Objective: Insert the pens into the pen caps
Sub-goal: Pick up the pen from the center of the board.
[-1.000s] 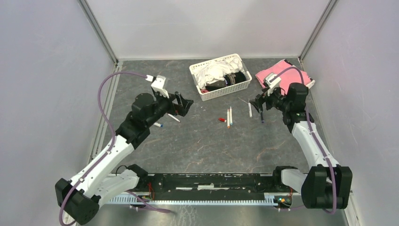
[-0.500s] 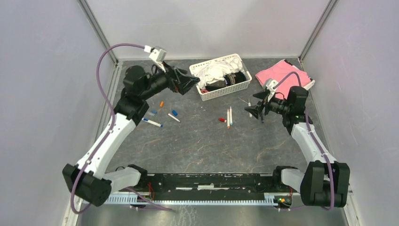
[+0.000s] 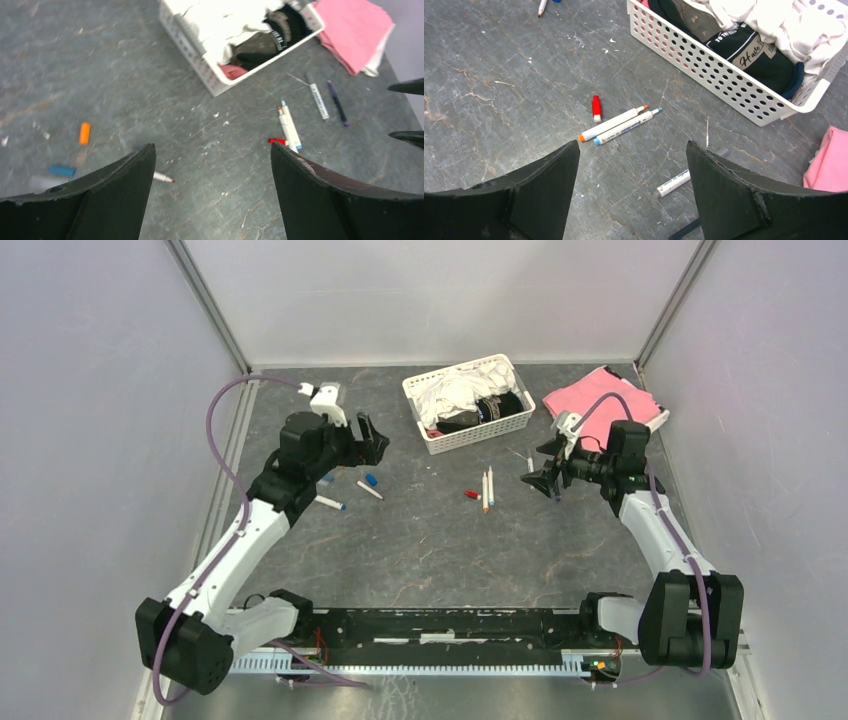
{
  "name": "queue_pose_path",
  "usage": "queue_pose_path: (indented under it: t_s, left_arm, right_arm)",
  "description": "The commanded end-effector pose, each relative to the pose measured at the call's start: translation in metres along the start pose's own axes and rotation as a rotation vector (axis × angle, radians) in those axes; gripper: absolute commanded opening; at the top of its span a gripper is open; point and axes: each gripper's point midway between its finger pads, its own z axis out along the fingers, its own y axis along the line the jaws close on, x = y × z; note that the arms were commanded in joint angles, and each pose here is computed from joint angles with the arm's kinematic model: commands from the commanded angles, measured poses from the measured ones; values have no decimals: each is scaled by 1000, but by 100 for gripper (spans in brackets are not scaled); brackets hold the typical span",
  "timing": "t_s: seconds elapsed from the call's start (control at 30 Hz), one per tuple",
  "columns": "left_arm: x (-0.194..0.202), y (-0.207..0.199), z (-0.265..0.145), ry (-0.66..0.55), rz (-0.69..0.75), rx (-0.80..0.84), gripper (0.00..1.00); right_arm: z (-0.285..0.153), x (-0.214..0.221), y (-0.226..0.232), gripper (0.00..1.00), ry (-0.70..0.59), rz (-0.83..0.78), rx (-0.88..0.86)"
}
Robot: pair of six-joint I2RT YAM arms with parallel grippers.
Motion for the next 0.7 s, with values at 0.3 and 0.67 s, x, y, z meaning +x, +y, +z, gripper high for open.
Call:
queue_pose_path:
  t_s: [0.3, 0.67]
  left_arm:
    - [48, 65, -8, -62, -313, -313, 56]
    - [62, 86, -16, 50, -370, -257, 60]
  right_arm:
    - [-8, 16, -32, 84, 137, -48, 132]
    - [-11, 31, -49, 82, 201, -10, 212]
